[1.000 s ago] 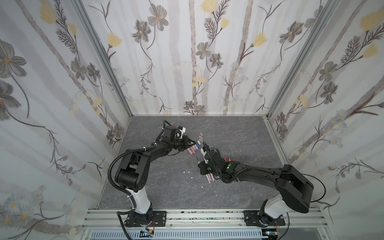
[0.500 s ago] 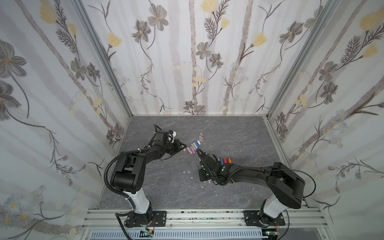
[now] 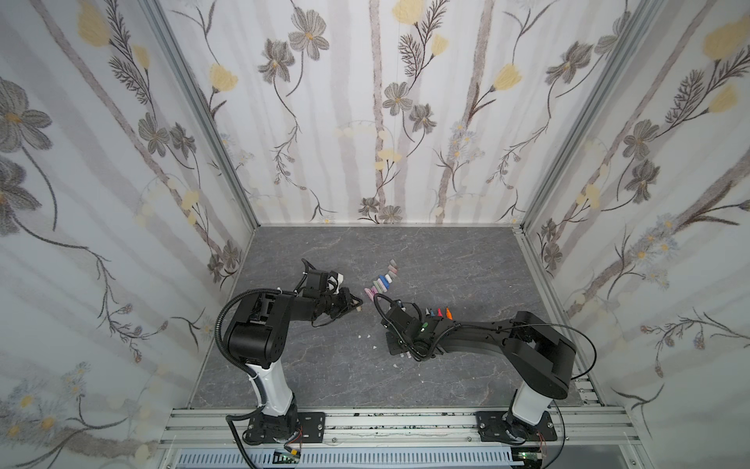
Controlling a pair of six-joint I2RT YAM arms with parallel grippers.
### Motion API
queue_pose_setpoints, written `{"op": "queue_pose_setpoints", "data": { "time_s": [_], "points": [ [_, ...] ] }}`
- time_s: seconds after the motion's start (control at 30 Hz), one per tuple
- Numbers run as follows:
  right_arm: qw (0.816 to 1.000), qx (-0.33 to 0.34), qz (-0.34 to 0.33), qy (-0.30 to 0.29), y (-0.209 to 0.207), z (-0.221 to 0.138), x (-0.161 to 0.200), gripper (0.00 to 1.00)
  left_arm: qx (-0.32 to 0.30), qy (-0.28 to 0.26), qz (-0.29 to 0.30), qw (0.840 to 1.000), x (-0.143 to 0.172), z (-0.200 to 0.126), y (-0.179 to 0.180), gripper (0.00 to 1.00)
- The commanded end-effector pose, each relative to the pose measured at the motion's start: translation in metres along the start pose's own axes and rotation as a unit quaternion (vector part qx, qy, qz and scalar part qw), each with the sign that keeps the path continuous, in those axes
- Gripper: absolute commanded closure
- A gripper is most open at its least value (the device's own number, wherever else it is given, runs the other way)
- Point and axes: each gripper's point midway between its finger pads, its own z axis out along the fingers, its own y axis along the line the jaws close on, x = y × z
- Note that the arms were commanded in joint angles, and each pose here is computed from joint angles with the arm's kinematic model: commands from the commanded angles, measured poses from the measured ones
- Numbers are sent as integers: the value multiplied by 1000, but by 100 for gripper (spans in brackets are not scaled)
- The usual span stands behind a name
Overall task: Remove pen caps from pens
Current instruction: Place the pen at the center of the table, then place the pen cap at the center of the table.
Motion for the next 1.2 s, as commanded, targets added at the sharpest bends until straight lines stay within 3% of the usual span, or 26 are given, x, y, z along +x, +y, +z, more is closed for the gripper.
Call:
{"op": "queue_pose_setpoints", "data": {
  "time_s": [0.0,0.6,0.87,1.17],
  "points": [
    [1000,21,4,1,-6,0,3,96,14,-10,12,1000,-8,2,-5,99],
    [999,35,-2,-10,-8,-4,-6,75,37,-12,-5,999,-16,18,-6,86],
    [997,31,5,-64,-10,-33,-33,69,37,-7,-4,999,-18,27,-8,79],
    [993,41,33,-104,-41,-67,-53,66,29,-8,-6,1000,-19,28,-8,69]
  ]
}}
